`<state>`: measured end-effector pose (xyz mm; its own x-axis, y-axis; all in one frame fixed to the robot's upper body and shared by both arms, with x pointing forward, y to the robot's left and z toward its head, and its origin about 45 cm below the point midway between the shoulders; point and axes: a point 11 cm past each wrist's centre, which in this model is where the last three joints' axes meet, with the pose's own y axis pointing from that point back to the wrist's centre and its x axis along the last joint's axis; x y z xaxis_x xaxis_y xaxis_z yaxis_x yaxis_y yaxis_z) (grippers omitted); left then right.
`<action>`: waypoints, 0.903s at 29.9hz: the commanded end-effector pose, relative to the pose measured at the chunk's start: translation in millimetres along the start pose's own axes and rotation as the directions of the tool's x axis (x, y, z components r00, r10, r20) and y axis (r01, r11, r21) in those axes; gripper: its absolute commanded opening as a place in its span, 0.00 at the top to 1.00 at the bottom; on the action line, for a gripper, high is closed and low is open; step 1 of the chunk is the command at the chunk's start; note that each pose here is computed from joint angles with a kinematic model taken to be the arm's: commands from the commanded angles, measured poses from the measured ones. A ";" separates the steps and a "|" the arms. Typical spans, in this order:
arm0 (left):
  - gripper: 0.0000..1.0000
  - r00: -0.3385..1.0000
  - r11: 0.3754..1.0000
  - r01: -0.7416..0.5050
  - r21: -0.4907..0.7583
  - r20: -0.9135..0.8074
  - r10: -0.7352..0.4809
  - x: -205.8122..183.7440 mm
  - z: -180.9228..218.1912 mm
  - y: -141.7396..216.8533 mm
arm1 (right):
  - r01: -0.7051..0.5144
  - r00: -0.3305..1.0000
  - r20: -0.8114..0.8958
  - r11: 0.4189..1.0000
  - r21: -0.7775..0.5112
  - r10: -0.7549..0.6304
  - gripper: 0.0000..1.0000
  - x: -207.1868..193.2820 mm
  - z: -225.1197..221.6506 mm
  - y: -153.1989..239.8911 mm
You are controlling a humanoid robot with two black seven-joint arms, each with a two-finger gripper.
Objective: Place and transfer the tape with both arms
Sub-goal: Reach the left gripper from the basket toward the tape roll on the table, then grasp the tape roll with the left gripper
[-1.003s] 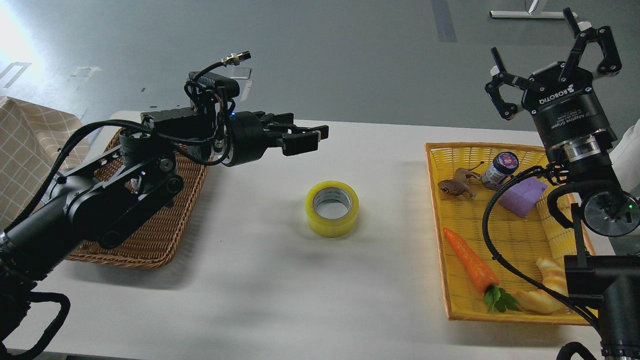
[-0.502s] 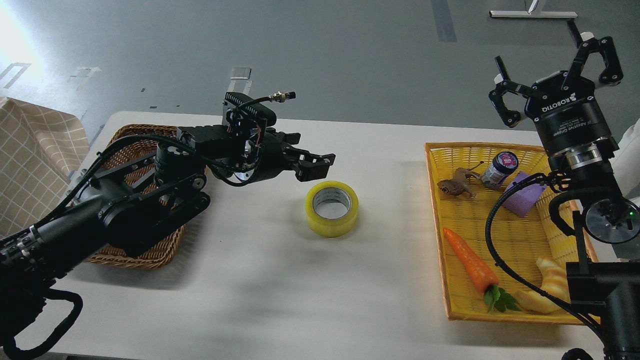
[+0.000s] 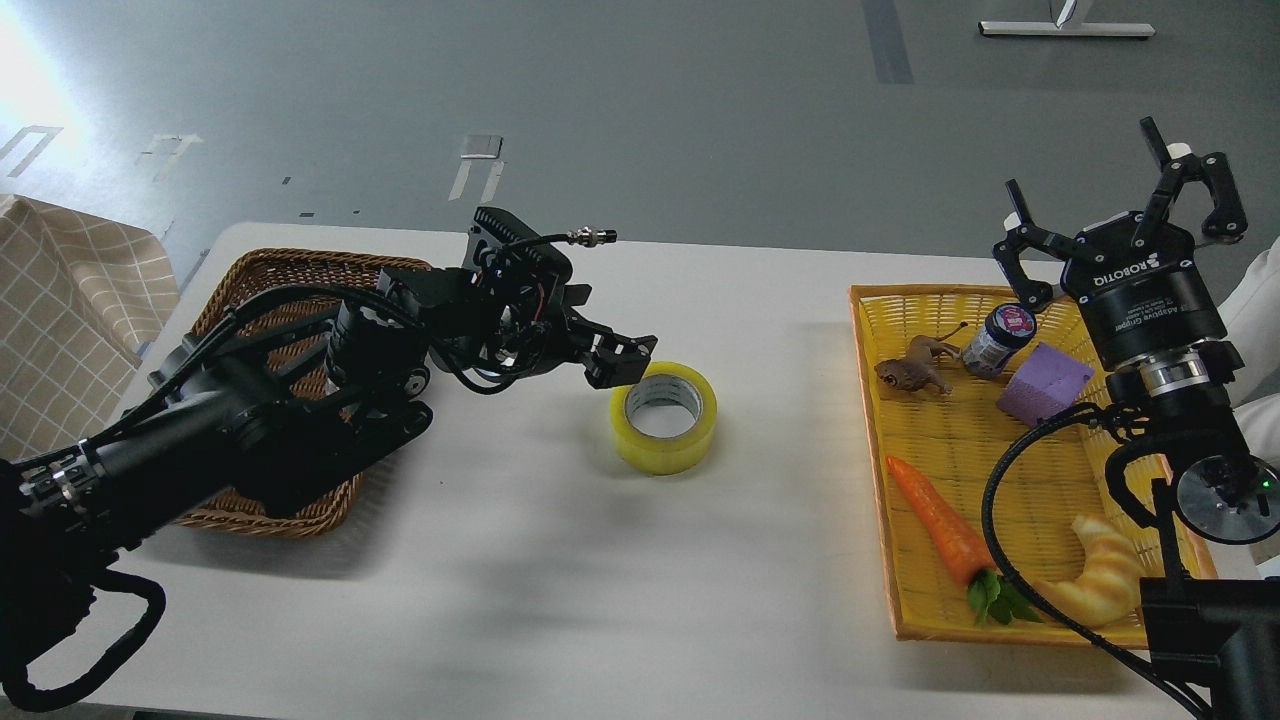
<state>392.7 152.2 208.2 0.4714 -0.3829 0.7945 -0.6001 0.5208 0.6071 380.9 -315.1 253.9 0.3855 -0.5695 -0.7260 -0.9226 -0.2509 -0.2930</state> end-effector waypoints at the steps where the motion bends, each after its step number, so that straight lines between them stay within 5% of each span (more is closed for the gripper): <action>1: 0.02 1.000 0.999 0.019 0.028 0.013 -0.019 -2.7 5.0 -8.7 | -0.006 1.000 0.000 1.000 0.007 0.006 0.00 1.7 -1.7 1.8; 27: 0.02 0.995 0.995 0.094 0.043 0.015 -0.095 -23.1 30.6 -39.3 | -0.014 1.000 0.003 1.000 0.006 0.014 0.00 4.0 -0.4 5.3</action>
<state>385.4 117.3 167.9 0.5130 -0.4422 0.7357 -0.5813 0.4516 0.6768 378.2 -318.5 250.9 0.3753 -0.5701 -0.7308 -0.9268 -0.2382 -0.2902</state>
